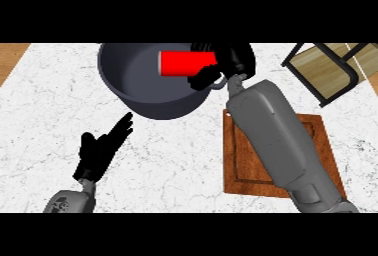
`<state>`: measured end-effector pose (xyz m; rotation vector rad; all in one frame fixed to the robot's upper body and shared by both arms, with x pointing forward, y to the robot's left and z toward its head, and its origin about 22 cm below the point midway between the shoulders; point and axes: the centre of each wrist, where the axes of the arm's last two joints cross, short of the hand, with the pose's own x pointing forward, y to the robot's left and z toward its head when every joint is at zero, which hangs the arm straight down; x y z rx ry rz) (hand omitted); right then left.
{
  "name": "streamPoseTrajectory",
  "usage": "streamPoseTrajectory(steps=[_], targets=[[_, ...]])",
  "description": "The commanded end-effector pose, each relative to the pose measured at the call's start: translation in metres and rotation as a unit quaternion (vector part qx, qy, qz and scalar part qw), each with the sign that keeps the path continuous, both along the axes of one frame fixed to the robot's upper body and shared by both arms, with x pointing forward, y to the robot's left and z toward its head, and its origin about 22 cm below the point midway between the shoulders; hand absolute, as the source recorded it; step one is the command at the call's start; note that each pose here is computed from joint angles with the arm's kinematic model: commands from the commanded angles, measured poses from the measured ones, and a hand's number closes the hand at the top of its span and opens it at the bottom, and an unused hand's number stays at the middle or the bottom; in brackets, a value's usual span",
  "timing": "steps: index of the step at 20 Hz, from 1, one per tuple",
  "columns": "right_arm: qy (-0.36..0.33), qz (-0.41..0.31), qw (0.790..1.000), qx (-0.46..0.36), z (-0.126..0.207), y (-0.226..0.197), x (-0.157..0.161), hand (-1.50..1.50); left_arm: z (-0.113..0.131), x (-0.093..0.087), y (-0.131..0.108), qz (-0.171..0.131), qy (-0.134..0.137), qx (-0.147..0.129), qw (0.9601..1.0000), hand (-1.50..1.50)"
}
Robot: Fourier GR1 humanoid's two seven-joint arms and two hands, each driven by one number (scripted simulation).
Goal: Pick the can from the cutting board and place it in the pot
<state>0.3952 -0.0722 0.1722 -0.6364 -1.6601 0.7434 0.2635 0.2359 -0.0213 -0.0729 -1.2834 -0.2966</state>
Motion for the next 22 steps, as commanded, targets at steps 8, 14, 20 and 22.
streamPoseTrajectory(steps=[8, 14, 20, 22], targets=[[0.031, -0.018, 0.984, -0.176, 0.007, 0.051, 0.039, 1.50, 0.007, 0.010, -0.024, -0.021, 0.001, 0.002, 0.9998, 0.00], [0.066, -0.067, 0.948, -0.303, -0.004, 0.057, 0.045, 1.50, 0.008, 0.010, -0.012, -0.038, -0.021, 0.004, 0.9990, 0.00], [0.266, -0.101, 0.914, -0.288, -0.021, 0.039, 0.055, 1.50, 0.007, 0.010, -0.041, -0.059, -0.012, 0.001, 0.9982, 0.00], [0.292, -0.102, 0.900, -0.308, -0.039, 0.031, 0.054, -1.50, 0.015, 0.017, -0.032, -0.054, -0.017, 0.006, 0.9984, 0.00]])
